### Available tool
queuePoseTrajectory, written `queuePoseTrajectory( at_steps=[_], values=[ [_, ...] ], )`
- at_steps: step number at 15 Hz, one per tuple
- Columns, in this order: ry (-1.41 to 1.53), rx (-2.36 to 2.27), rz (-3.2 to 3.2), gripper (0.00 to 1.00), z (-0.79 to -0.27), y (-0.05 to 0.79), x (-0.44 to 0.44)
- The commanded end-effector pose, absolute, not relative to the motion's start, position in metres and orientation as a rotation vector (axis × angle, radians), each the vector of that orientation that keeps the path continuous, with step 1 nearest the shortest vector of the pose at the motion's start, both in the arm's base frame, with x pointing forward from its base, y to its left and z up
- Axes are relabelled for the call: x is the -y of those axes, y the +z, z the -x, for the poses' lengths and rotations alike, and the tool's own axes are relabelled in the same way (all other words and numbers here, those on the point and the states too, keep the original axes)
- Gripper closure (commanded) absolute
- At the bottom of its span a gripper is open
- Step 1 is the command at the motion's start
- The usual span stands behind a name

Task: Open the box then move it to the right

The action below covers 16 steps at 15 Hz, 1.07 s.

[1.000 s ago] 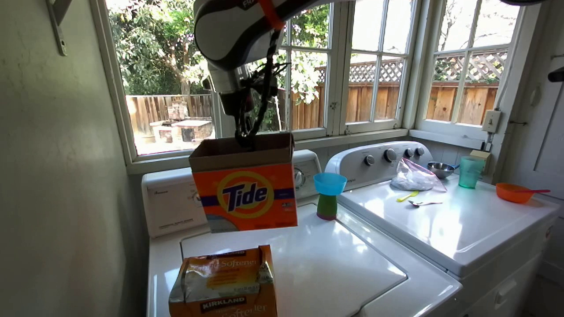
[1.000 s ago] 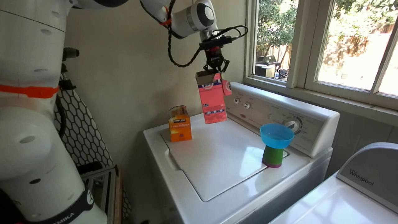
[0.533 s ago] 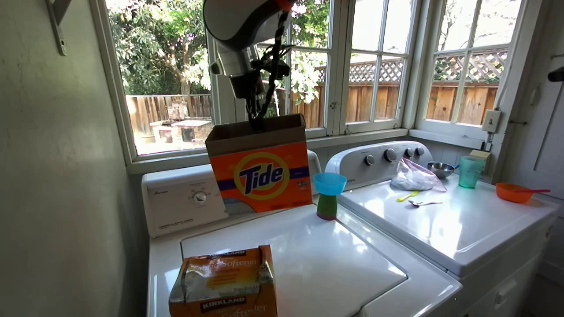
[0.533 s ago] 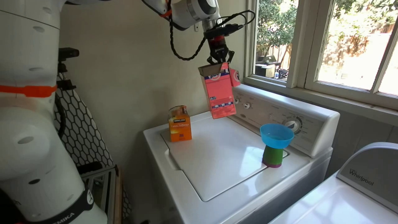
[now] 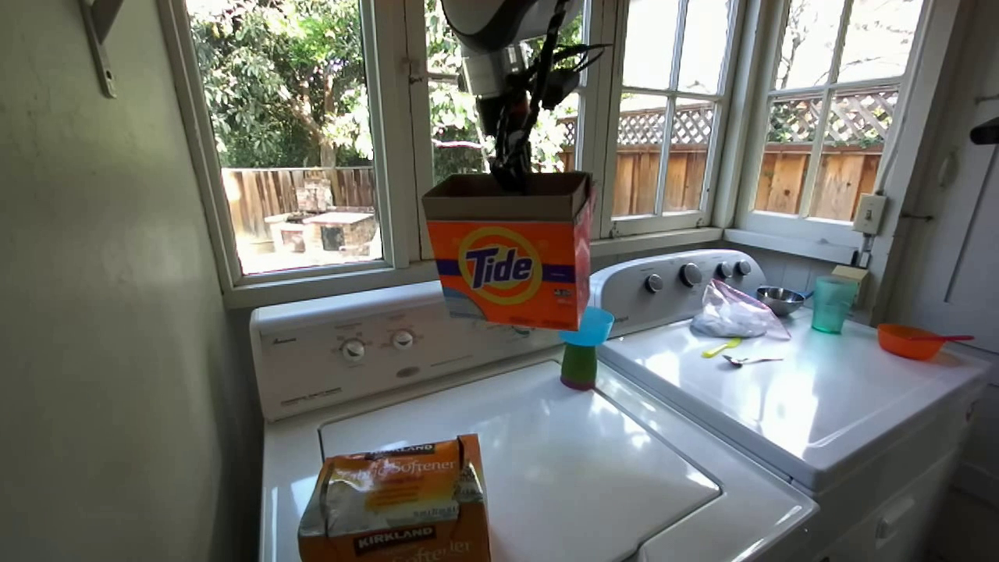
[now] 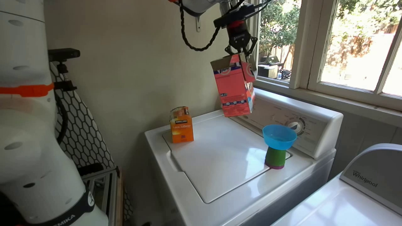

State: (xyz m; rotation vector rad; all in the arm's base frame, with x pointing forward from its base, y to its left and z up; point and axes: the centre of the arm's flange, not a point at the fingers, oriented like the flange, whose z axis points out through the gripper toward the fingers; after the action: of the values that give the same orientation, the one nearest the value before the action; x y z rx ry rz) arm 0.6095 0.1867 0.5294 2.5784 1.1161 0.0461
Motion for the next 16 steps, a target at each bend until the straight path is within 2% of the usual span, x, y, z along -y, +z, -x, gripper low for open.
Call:
queuePoseTrajectory(
  at_steps=[1, 5, 6, 16],
  values=[
    [0.050, -1.097, -2.584, 0.96, -0.609, 0.533, -0.180],
    [0.042, -1.115, -2.580, 0.96, -0.609, 0.528, -0.186],
    [0.041, -1.117, -2.580, 0.99, -0.609, 0.527, -0.187],
    [0.147, -0.692, -2.787, 0.99, -0.618, 0.558, -0.087]
  ],
)
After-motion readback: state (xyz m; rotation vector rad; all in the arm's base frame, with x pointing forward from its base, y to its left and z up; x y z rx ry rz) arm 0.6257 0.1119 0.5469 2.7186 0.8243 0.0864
